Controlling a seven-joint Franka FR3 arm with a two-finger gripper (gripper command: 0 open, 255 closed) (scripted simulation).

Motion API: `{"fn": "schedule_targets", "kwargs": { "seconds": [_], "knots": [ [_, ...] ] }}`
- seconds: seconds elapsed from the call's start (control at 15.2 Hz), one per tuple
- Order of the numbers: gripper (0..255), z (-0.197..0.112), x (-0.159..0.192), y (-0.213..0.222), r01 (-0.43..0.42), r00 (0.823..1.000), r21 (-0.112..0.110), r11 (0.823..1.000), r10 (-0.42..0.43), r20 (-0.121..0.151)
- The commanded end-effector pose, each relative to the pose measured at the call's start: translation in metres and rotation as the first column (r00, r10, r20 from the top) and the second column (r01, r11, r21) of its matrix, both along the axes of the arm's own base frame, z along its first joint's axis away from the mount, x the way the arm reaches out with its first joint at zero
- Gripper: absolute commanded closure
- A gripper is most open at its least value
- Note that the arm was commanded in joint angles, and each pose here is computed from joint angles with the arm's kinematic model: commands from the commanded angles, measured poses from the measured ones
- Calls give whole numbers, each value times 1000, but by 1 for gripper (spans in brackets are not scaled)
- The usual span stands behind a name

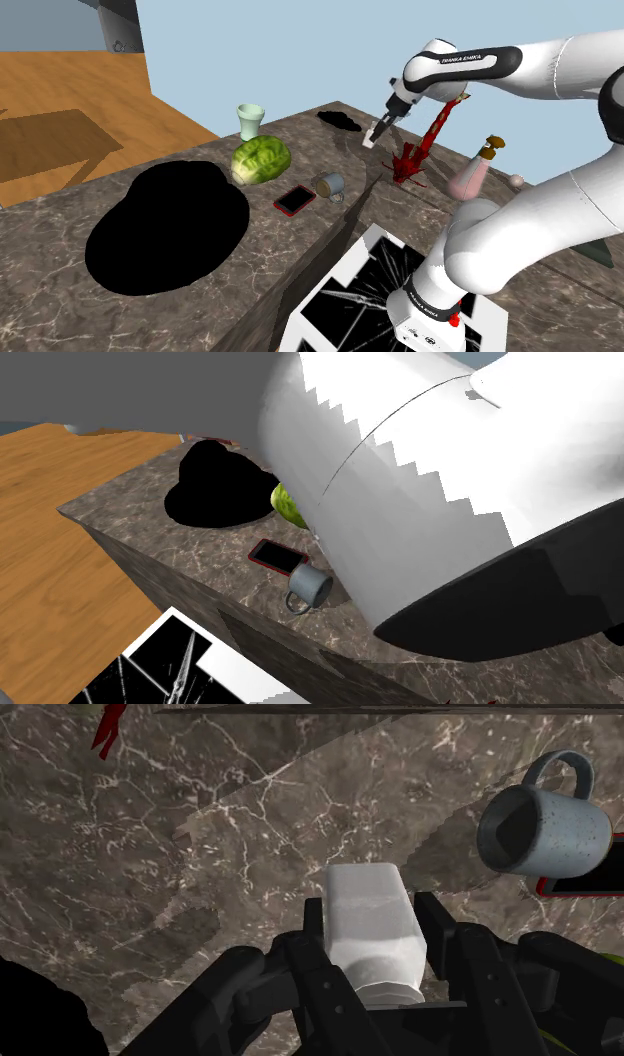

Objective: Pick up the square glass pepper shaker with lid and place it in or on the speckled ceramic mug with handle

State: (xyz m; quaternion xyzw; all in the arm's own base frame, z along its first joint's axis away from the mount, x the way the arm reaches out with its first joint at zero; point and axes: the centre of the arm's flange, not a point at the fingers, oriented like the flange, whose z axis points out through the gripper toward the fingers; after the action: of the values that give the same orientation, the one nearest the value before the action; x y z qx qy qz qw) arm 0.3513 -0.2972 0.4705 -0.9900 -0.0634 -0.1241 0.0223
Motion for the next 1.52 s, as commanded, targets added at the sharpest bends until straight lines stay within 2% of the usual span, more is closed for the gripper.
{"fn": "schedule_targets", "kwargs": {
  "seconds": [0.0,0.2,1.25,1.45],
  "knots": [
    [255,10,0,0,0,1000,0,1000,0,0],
    [255,23,0,0,0,1000,0,1000,0,0],
    [255,26,16,211,0,1000,0,1000,0,0],
    [255,10,16,211,0,1000,0,1000,0,0]
  ]
}}
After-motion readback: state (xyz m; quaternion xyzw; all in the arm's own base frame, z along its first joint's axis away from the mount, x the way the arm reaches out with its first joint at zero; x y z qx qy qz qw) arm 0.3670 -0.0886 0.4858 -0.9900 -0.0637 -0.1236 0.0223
